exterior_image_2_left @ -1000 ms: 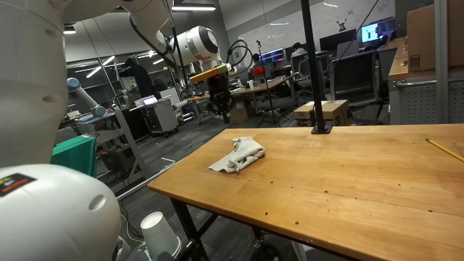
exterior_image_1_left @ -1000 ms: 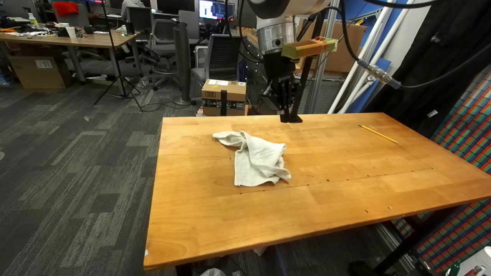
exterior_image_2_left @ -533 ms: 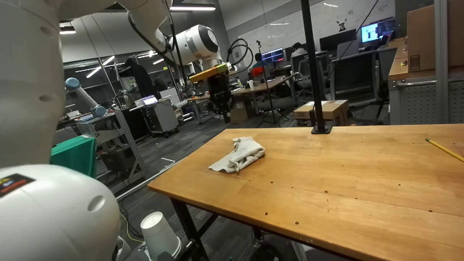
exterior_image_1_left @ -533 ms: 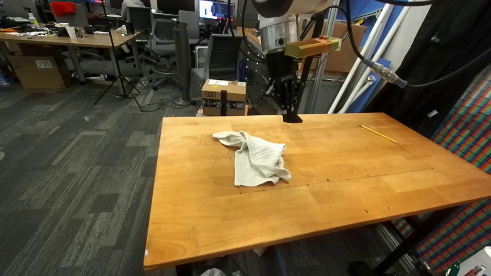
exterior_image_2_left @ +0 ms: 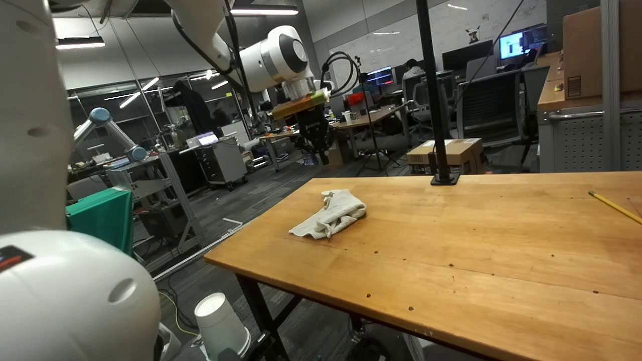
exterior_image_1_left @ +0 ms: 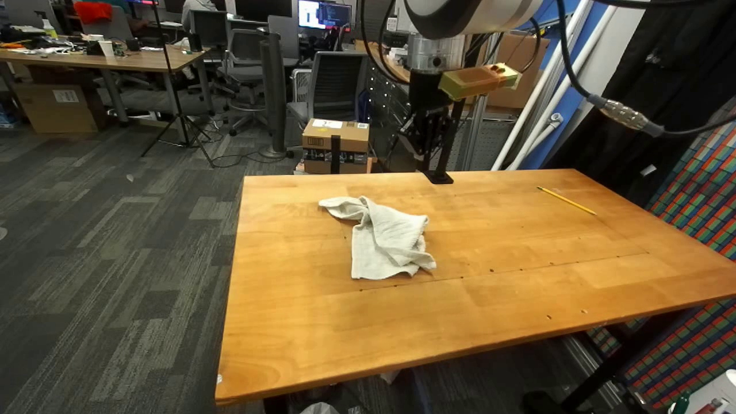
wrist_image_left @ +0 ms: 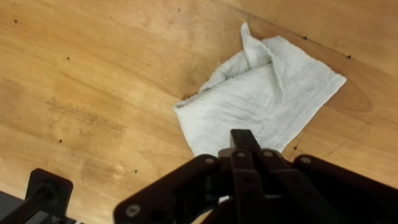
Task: Fold the towel twice on the table
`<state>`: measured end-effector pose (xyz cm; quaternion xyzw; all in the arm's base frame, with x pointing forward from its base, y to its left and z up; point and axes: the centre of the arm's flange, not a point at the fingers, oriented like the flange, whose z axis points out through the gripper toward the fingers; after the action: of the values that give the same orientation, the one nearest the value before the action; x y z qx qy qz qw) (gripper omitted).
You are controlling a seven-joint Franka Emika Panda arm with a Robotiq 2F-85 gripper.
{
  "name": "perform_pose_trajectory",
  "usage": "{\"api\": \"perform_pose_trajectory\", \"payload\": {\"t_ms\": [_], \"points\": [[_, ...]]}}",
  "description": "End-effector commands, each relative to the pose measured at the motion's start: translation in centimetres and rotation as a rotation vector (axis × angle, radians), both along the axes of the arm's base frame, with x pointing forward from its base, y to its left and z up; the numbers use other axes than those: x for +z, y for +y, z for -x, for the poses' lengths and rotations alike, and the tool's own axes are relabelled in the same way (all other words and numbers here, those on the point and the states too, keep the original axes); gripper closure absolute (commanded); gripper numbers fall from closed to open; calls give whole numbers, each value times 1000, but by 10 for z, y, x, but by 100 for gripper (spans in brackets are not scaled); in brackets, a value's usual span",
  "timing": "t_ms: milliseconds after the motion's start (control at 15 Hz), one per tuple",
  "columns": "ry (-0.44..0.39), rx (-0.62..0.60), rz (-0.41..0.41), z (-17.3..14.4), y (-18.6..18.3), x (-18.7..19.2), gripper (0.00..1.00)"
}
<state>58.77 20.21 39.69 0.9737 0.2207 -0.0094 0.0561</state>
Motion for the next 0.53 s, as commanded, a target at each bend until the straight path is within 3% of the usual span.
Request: {"api": "perform_pose_trajectory", "payload": {"t_ms": [0,333,400,467], "points": [[-137,27,-112,31,-32,0,98],[-198,32,-146,60,-66,-27,97],[-183,21,-136,68,-72,-33,74],[-172,10,-125,78,-76,-38,72]]}}
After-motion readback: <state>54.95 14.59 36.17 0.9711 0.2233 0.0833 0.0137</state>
